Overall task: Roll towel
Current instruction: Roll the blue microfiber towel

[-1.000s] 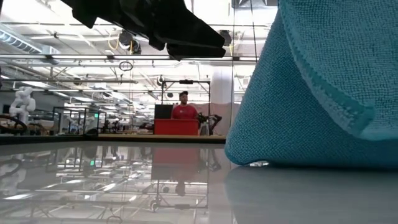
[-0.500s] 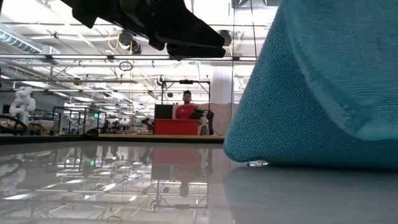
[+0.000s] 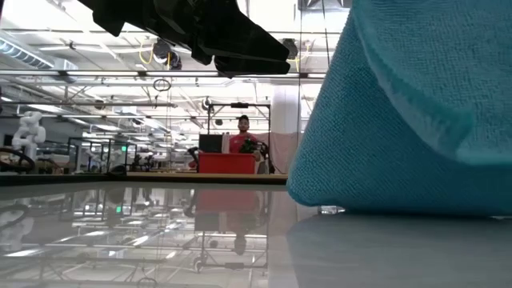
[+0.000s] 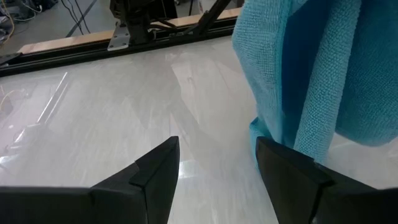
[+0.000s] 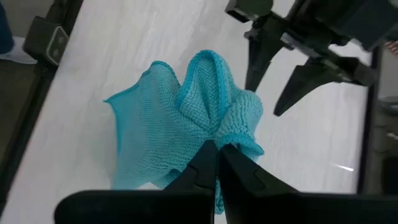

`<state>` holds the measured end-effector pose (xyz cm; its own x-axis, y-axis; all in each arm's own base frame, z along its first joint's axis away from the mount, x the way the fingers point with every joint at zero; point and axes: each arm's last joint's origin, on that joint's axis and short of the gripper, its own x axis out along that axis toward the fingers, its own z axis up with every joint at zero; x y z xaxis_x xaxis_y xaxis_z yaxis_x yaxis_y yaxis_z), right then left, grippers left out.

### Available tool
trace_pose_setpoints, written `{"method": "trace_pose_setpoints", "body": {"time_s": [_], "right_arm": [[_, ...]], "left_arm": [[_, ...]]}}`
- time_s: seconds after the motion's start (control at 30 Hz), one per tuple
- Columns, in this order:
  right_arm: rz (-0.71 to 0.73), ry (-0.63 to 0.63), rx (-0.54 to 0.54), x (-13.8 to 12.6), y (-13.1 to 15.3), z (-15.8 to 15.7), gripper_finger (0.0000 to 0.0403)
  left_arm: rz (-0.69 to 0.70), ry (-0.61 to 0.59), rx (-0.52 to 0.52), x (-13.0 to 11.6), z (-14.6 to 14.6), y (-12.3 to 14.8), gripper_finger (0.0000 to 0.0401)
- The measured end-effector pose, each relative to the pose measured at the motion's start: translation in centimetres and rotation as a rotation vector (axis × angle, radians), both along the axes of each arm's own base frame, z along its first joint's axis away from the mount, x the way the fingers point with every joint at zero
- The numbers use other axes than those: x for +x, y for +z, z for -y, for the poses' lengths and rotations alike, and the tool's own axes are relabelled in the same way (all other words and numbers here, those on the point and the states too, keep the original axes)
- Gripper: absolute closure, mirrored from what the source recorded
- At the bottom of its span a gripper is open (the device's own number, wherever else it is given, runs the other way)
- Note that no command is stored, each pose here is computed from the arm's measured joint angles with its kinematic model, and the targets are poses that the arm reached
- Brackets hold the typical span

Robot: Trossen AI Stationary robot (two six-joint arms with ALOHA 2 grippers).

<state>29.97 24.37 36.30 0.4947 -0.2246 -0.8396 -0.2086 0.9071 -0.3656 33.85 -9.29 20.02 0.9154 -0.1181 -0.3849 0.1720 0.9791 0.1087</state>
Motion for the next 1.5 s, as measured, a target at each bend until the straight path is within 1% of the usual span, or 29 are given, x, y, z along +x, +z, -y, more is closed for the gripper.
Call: {"method": "trace_pose_setpoints", "body": {"time_s": [0.13, 0.23, 0.33, 0.4, 0.57, 0.83, 0.97, 1.17, 1.27, 1.33, 1.43, 1.5], "right_arm": [[0.004, 0.001, -0.004, 0.0, 0.0, 0.0, 0.0401], [-0.011, -0.021, 0.030, -0.1, 0.0, -0.1, 0.0401], [-0.086, 0.001, 0.088, -0.3, -0.3, -0.2, 0.0401], [-0.143, 0.049, 0.096, -0.6, -0.5, -0.4, 0.0401], [-0.212, 0.198, 0.021, -1.4, -1.7, -1.7, 0.0401], [-0.287, 0.257, -0.074, -2.0, -4.0, -2.3, 0.0401], [-0.322, 0.253, -0.102, -2.1, -5.2, -2.3, 0.0401], [-0.293, 0.230, -0.137, -2.5, -5.4, -2.6, 0.0401], [-0.291, 0.224, -0.123, -3.0, -5.5, -3.1, 0.0401], [-0.299, 0.221, -0.103, -3.3, -5.5, -3.4, 0.0401], [-0.310, 0.197, -0.066, -3.6, -5.5, -3.7, 0.0401], [-0.304, 0.184, -0.057, -3.9, -5.5, -4.0, 0.0401]], "left_arm": [[0.000, 0.000, 0.000, 0.0, 0.0, 0.0, 0.0182], [0.000, 0.000, 0.000, 0.0, 0.0, 0.0, 0.0182], [-0.001, 0.000, 0.000, 0.0, 0.0, 0.0, 0.0182], [-0.001, 0.000, 0.000, 0.0, 0.0, 0.0, 0.0182], [0.011, 0.000, -0.003, 0.0, 0.0, 0.1, 0.0182], [0.007, 0.001, -0.002, 0.0, 0.0, 0.0, 0.0182], [0.004, 0.005, -0.002, 0.1, -0.1, 0.0, 0.0182], [-0.002, 0.004, -0.024, 0.0, 0.0, 0.0, 0.0182], [-0.004, -0.036, -0.013, 0.0, 0.1, 0.0, 0.0182], [0.013, -0.069, 0.017, 0.1, 0.2, -0.1, 0.0182], [0.058, -0.053, 0.010, 0.8, -0.3, -0.5, 0.0182], [0.097, -0.026, -0.018, 1.6, -0.8, -1.0, 0.0182]]}}
